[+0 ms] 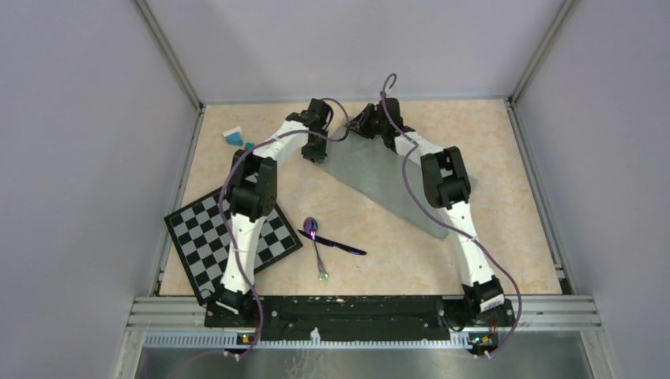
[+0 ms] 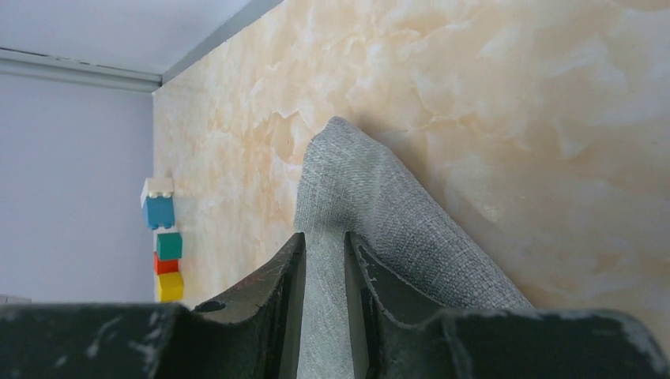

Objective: Fold the napkin into a case and place the utensils inside
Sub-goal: Smooth out the rectangle-folded napkin at the center of the board.

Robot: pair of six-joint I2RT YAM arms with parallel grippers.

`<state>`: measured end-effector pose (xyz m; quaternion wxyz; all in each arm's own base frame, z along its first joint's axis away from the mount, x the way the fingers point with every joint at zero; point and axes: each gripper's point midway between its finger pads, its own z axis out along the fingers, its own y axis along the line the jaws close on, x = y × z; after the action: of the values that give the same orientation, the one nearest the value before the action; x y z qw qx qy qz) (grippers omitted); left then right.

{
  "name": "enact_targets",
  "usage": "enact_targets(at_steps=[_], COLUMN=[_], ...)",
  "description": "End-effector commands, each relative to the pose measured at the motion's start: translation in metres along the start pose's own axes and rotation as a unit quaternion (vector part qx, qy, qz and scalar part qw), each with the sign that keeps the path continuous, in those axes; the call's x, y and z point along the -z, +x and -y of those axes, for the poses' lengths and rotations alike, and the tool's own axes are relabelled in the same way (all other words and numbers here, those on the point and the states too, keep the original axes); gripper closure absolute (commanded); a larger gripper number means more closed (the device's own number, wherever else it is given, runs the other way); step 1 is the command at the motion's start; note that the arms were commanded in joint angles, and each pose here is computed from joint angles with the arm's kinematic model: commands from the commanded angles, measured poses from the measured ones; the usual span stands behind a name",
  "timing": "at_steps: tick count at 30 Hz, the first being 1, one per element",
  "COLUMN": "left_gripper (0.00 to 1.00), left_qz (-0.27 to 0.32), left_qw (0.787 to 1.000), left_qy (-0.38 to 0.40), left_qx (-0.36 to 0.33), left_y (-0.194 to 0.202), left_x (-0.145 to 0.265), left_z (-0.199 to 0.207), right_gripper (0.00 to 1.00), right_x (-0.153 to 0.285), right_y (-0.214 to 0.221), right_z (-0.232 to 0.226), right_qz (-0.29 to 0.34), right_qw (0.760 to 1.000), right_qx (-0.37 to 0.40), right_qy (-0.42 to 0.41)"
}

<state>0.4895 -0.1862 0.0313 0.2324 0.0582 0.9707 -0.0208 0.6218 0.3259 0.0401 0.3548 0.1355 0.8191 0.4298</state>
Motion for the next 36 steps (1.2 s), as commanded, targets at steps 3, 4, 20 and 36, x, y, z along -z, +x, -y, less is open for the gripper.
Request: enact_targets(at_steps=[3, 4, 20, 36], left_gripper=[0.59, 0.57, 0.18, 0.43], left_qz=[0.008, 0.006, 0.044, -0.053], left_qw=[0.999, 0.999, 0.995, 0.993], left_qy=[-0.052, -0.053, 0.077, 0.101], left_qx=[-0.012, -0.012, -0.038, -0.009], left_y=[-0.022, -0.023, -0.048, 0.023], left_x=[-0.002, 0.0, 0.024, -0.006], left_z=[-0.029, -0.029, -0.004, 0.0], right_gripper=[0.73, 0.73, 0.48, 0.43], right_x=[0.001, 0.0, 0.163, 0.33], right_y=[0.009, 0.007, 0.015, 0.125], right_z=[0.028, 0.024, -0.078, 0.062], right_qz=[-0.025, -0.027, -0.11, -0.15], right_qw=[0.999, 0.999, 0.983, 0.961], right_qx=[0.008, 0.015, 0.146, 0.098], right_qy=[0.032, 0.029, 0.009, 0.21])
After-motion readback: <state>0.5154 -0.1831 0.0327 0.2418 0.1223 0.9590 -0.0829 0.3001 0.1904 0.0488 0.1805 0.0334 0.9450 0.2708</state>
